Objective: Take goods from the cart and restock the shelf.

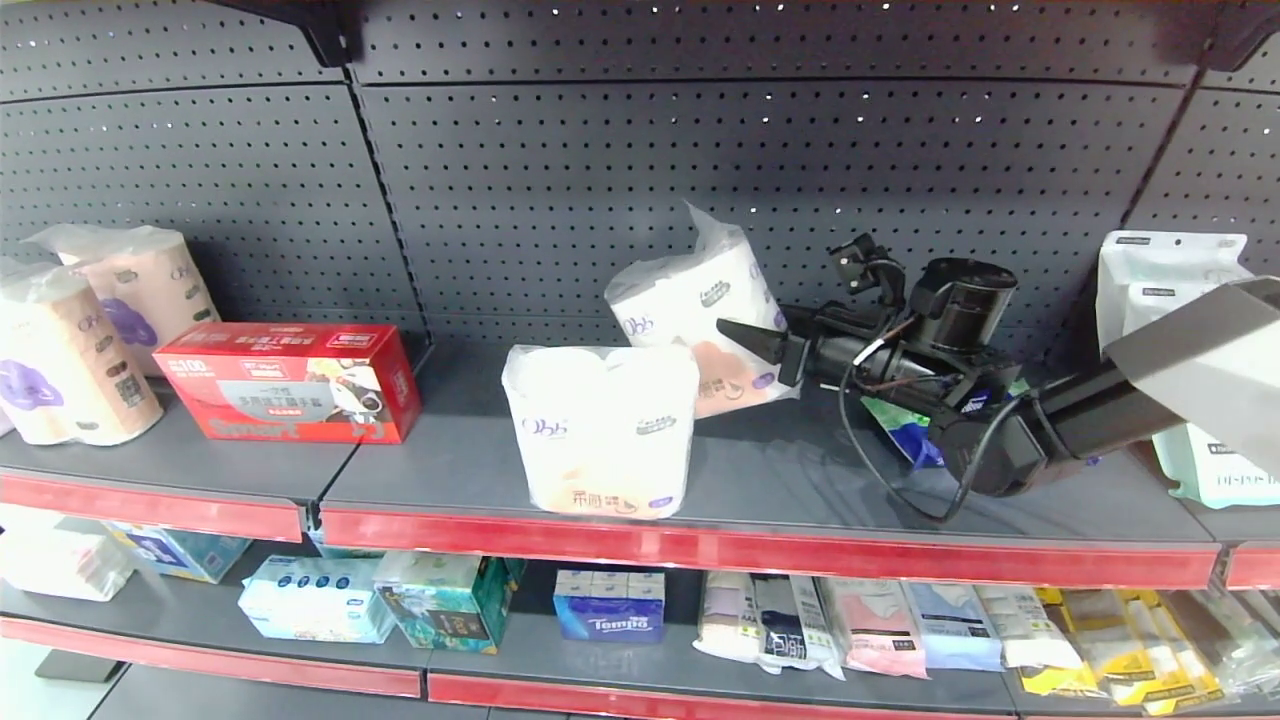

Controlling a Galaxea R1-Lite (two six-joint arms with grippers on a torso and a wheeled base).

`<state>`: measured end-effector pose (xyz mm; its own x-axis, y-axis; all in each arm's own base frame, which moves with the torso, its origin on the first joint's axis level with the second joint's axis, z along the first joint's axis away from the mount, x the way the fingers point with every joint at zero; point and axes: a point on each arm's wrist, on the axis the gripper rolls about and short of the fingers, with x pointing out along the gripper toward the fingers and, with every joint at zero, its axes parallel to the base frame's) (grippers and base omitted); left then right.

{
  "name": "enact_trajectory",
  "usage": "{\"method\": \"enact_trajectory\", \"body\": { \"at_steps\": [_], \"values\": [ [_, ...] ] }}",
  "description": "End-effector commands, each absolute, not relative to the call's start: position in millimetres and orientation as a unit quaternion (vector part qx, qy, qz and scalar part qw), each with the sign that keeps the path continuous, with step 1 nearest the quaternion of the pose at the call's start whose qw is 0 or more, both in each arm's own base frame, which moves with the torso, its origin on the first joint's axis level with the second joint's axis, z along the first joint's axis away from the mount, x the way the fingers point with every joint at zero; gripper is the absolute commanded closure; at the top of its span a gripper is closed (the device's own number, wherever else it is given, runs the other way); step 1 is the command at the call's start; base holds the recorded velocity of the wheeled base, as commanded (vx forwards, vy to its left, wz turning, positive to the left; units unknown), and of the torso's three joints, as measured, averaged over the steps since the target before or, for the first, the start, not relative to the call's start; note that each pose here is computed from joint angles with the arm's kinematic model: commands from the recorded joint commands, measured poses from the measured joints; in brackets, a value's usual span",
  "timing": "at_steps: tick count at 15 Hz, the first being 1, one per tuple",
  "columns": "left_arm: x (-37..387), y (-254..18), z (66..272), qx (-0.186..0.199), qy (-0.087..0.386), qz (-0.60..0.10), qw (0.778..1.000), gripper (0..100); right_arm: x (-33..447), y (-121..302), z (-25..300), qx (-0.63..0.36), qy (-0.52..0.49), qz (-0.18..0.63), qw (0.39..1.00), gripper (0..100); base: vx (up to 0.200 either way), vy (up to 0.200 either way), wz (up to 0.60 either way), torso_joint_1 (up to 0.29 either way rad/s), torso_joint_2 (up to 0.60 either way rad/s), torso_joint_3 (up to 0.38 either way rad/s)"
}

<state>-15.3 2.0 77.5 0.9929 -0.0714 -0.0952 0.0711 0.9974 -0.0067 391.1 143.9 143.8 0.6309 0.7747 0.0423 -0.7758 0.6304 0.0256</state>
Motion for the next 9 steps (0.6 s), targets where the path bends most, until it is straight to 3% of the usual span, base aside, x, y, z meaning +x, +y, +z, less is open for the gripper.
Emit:
{"method": "enact_trajectory", "body": {
  "at_steps": [1, 9],
  "values": [
    [-15, 2, 78, -0.002, 0.048, -0.036, 0.998, 0, 393, 147, 134, 0.018, -0.004, 0.433, 0.901, 100, 0.0, 0.0, 0.0, 0.0, 0.0, 0.0],
    [-15, 2, 78, -0.002, 0.048, -0.036, 0.998, 0, 397, 126, 110, -0.033, 0.01, 0.441, 0.897, 100, 0.0, 0.0, 0.0, 0.0, 0.0, 0.0]
  ]
}}
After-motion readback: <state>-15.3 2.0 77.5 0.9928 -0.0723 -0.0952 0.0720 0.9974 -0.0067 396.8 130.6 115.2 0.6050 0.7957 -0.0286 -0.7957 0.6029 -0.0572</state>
